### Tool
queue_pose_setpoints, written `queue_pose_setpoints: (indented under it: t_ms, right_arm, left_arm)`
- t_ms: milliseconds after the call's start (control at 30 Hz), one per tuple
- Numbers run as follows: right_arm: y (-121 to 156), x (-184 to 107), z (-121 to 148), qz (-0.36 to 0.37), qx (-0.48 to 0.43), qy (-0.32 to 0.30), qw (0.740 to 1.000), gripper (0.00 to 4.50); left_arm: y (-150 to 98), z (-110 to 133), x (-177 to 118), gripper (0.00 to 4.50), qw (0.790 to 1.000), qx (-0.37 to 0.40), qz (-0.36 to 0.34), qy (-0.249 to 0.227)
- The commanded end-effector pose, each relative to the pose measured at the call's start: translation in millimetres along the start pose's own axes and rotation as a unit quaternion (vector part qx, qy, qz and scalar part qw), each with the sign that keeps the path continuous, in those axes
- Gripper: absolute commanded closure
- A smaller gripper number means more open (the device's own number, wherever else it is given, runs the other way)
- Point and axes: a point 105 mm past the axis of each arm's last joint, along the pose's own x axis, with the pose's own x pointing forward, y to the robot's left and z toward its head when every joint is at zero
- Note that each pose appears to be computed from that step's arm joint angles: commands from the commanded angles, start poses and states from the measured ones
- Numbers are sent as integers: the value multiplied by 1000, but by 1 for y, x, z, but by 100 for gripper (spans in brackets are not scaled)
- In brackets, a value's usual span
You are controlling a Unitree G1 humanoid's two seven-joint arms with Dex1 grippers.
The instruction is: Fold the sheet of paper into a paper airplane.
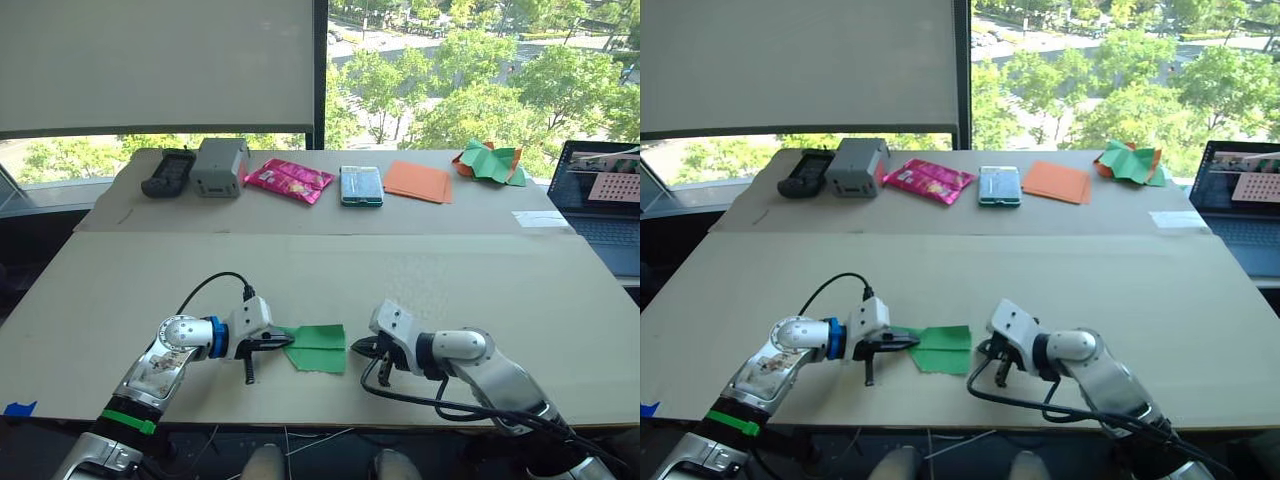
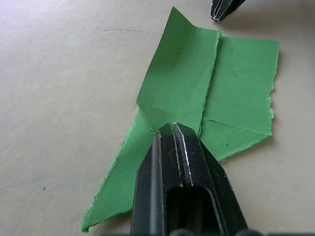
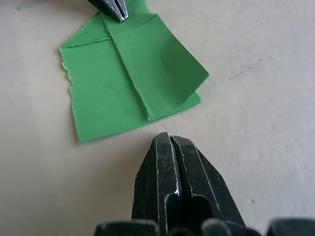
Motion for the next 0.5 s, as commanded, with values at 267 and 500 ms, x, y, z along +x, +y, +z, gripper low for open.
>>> queue_pose_setpoints:
  t_ms: [267,500]
  right_arm:
    - [6,24,30,5,-57,-35,998,448]
    - [0,46,-5,-8,-37,37,999,448]
  left_arm:
    - [-5,-14,1,450,999,-21,-5,42]
    - [-7,7,6,450,1000,3,-22,19]
